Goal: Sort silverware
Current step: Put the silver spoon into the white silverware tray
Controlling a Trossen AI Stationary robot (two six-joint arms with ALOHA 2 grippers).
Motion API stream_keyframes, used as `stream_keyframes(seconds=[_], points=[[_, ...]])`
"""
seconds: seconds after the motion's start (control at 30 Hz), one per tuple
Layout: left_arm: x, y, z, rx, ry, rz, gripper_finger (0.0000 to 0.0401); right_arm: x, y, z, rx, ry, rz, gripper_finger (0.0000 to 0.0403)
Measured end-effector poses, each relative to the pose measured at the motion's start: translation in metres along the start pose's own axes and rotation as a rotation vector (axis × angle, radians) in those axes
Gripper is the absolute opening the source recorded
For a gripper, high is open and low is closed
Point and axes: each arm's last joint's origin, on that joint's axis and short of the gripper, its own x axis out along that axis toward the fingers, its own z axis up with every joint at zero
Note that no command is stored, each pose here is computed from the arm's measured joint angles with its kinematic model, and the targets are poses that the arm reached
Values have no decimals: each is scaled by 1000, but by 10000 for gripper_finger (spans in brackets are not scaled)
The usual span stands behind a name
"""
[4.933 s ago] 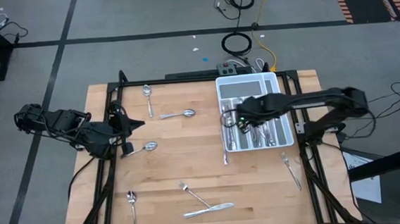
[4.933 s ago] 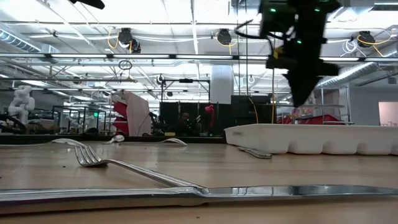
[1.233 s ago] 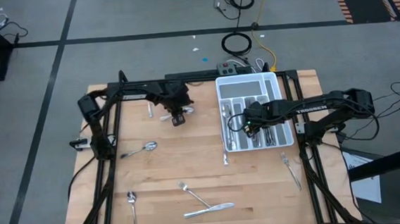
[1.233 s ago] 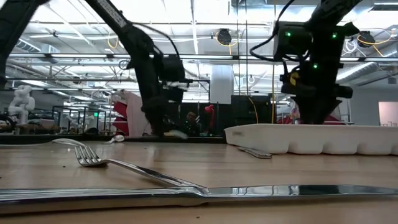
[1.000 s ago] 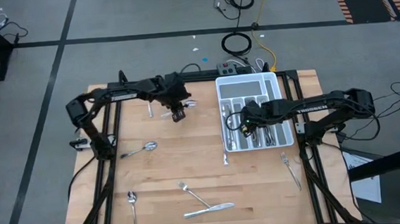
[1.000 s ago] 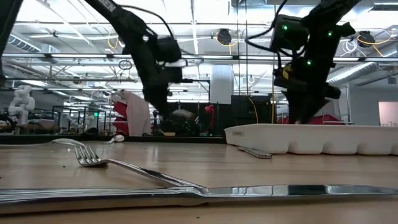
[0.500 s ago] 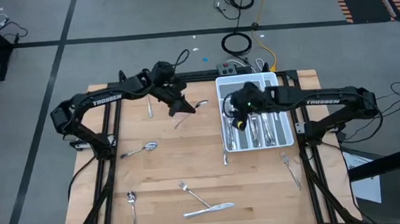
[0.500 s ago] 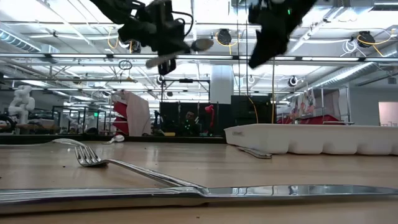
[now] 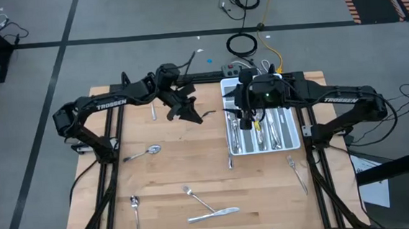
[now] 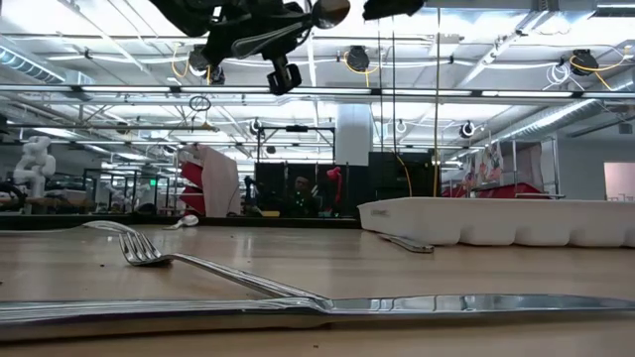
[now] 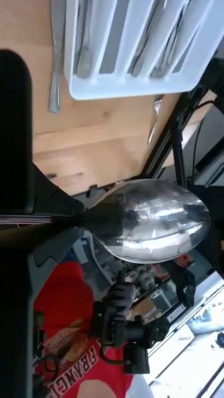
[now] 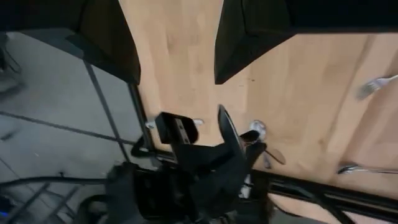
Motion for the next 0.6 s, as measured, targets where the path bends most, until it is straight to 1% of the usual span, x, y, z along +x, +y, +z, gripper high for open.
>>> stream_keyframes(seconds=[0.17,0.3,0.6], points=[[5,-3,0,16,9,-17,11,2,8,7,-38,-78,72,196],[7,-4,0,26,9,-23,11,7,13,12,-89,-116,80,196],[7,-5,1,35,3,-20,11,28,24,9,-133,-85,124,196]])
